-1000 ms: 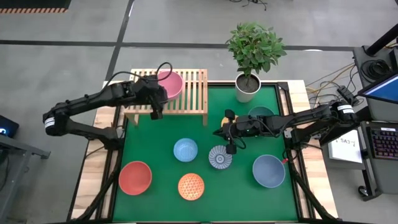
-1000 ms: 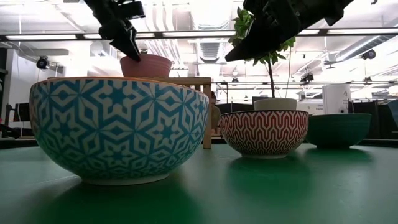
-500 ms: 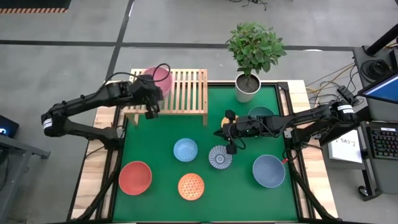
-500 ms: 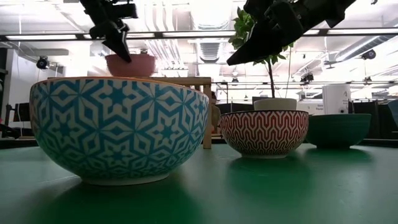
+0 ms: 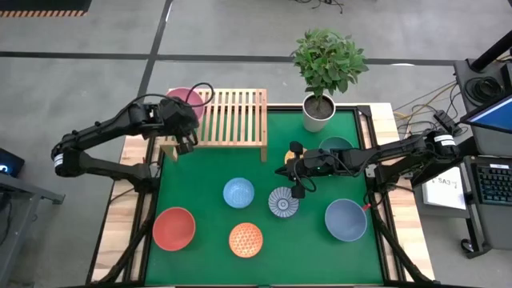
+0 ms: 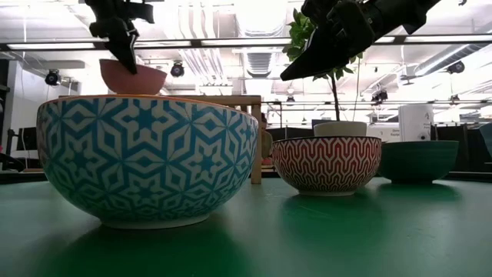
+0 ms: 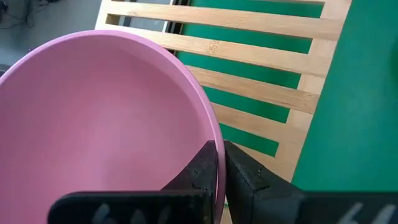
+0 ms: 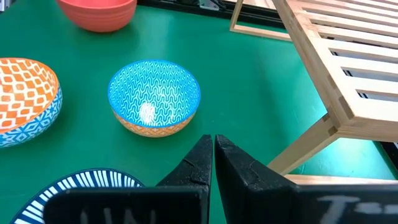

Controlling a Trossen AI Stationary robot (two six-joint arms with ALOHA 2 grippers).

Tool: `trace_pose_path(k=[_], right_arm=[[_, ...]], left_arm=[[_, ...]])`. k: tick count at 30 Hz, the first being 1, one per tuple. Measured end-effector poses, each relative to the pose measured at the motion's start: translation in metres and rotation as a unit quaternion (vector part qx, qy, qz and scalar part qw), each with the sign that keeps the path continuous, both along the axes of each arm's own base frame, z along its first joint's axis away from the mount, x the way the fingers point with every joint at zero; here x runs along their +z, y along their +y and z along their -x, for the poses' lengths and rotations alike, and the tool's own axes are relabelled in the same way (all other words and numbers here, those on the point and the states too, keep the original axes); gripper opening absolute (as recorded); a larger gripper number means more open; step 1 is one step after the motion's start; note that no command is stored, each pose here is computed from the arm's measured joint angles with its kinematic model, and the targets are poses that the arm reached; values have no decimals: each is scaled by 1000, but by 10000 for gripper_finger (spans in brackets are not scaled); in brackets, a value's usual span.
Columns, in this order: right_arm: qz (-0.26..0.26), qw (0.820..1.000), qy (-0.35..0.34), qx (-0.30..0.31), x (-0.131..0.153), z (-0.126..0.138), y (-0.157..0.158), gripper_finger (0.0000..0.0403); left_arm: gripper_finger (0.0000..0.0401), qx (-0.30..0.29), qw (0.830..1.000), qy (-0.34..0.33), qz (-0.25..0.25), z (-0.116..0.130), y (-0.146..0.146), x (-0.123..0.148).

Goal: Place and stack bowls onto a shelf
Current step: Put the pink bowl on the shelf, then put the yellow patterned bowl on the shelf

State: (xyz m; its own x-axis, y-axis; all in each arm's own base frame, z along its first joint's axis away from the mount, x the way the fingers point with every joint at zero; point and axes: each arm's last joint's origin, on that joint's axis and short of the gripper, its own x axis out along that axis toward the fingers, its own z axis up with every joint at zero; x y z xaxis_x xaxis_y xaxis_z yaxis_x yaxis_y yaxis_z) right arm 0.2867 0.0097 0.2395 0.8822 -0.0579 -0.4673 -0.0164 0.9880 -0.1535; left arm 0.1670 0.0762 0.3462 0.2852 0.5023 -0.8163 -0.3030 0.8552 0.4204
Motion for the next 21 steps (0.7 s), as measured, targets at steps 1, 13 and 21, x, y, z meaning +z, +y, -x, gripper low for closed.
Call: trace_pose_path(k=[1, 13, 21], right_arm=[[0, 1000, 0, 0, 0, 0, 0, 9], [-4, 1000, 0, -2, 0, 0, 0, 9], [-9, 1000, 0, -5, 0, 0, 0, 9]], left_arm=[[2, 6, 1000, -6, 0, -1, 0, -1], [61, 30, 999, -39, 2, -5, 2, -1], [122, 34, 998, -51, 0, 0, 1, 2]])
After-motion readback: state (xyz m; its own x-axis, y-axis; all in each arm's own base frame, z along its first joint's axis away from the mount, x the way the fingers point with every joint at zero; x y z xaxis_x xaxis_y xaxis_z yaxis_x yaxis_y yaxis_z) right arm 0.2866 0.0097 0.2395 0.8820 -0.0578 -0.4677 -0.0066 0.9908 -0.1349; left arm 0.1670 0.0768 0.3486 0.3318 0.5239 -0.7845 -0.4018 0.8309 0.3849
